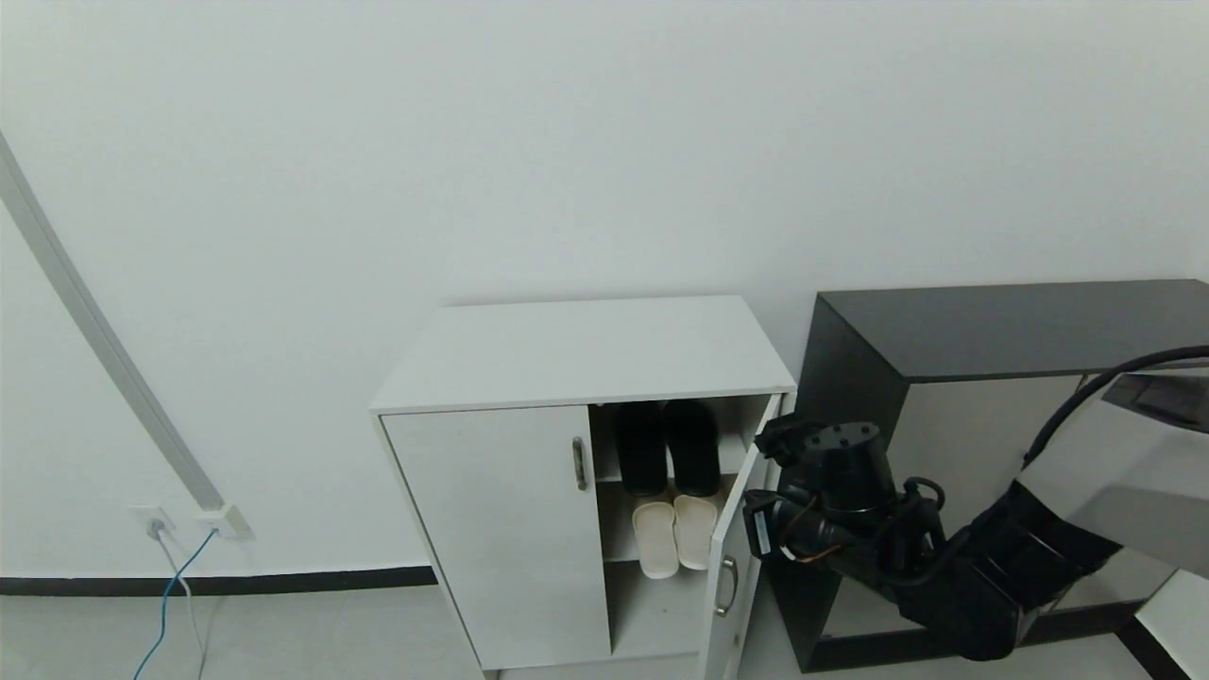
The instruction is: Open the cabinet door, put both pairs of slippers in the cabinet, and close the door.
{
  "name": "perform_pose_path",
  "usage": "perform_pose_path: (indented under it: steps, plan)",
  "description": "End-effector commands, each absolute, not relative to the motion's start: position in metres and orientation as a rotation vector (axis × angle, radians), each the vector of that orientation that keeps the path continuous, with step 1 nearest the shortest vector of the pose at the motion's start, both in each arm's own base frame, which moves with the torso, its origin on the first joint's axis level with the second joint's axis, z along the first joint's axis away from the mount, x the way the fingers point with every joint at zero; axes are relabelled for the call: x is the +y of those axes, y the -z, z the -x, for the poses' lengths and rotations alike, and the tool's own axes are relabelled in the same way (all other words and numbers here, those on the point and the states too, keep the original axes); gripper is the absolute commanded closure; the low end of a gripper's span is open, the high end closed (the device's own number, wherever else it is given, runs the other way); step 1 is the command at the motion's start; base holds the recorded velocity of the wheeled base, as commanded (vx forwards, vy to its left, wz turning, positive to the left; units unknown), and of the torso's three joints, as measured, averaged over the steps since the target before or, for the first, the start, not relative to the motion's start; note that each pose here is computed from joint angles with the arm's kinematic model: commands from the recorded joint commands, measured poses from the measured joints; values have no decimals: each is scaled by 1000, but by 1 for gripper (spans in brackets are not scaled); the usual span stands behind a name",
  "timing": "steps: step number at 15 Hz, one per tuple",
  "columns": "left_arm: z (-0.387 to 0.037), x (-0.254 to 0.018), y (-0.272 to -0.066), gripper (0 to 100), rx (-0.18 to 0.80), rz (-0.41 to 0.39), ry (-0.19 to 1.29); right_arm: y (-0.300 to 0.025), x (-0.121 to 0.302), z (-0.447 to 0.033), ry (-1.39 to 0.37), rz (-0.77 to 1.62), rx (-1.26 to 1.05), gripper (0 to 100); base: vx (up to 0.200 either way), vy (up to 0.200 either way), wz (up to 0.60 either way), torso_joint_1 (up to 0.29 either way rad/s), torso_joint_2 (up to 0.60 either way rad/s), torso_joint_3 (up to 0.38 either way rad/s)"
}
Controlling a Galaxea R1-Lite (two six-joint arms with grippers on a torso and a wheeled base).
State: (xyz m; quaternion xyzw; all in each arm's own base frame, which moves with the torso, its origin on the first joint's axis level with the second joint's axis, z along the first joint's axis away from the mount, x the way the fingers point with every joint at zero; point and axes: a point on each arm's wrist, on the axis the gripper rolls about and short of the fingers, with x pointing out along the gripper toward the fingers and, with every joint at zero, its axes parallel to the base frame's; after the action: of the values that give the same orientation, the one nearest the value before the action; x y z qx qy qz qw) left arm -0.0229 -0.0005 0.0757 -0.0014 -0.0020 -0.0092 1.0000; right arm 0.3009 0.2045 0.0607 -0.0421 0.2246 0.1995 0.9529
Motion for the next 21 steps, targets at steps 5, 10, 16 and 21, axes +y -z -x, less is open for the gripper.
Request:
perform_pose_path:
  steps: [5,10,16,21]
  plan:
    - [23,0,-76,100,-3,2,18,-32,232,-342,-406,77,436,100,0,0,0,0,0,0]
    - [23,0,-76,100,-3,2,18,-21,237,-372,-381,54,400,100,0,0,0,0,0,0]
    - [23,0,-76,100,-3,2,18,-14,240,-397,-359,32,359,100,0,0,0,0,0,0]
    - [23,0,-76,100,-3,2,18,-14,237,-413,-340,17,327,100,0,0,0,0,0,0]
